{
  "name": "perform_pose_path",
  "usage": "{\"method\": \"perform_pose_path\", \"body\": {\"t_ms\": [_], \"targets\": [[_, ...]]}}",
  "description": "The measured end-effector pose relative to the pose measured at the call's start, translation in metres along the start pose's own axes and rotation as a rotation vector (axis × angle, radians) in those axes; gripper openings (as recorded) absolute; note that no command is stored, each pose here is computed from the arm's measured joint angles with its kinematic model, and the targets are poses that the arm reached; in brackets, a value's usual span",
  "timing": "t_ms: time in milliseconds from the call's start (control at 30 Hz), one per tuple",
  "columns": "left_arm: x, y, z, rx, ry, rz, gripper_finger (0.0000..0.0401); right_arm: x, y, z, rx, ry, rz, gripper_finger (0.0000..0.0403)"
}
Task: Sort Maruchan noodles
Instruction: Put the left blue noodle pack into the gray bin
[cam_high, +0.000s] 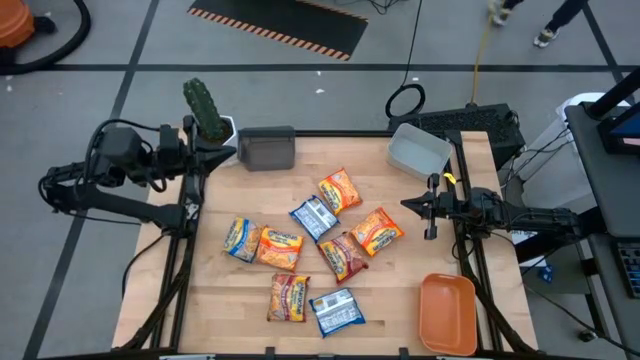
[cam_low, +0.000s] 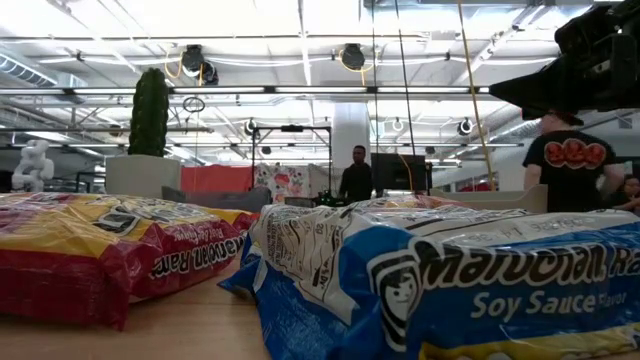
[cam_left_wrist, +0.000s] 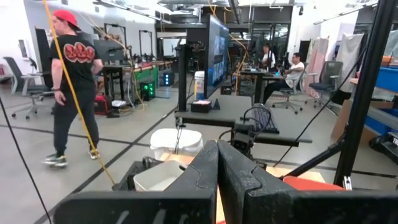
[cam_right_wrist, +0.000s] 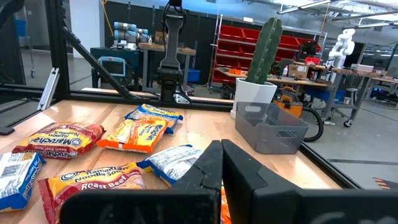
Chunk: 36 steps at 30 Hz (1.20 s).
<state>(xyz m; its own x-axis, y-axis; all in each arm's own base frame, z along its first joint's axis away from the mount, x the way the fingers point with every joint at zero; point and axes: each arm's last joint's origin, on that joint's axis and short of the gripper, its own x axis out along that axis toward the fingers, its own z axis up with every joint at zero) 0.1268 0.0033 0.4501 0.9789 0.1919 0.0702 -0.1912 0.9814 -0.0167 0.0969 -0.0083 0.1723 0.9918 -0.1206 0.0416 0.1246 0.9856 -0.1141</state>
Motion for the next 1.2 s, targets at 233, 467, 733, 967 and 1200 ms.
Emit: {"method": "perform_pose_path", "body": {"t_ms": [233, 467, 733, 967, 1200], "targets": [[0.011, -0.003, 0.010, -0.009, -0.003, -0.018, 0.0003, 0.000, 0.000, 0.000, 0.000, 0.000, 0.000, 0.0000], [0.021, -0.006, 0.013, 0.007, 0.076, -0.032, 0.0003, 0.000, 0.000, 0.000, 0.000, 0.000, 0.000, 0.0000], [0.033, -0.008, 0.024, 0.021, 0.124, -0.033, 0.0003, 0.000, -0.001, 0.004, -0.025, -0.038, -0.009, 0.0000], [0.038, -0.009, 0.023, 0.028, 0.144, -0.024, 0.0003, 0.001, -0.001, 0.008, 0.093, -0.073, -0.028, 0.0000], [0.041, -0.005, 0.022, 0.073, 0.150, 0.004, 0.0003, 0.009, -0.002, 0.013, 0.102, 0.017, -0.030, 0.0000]]}}
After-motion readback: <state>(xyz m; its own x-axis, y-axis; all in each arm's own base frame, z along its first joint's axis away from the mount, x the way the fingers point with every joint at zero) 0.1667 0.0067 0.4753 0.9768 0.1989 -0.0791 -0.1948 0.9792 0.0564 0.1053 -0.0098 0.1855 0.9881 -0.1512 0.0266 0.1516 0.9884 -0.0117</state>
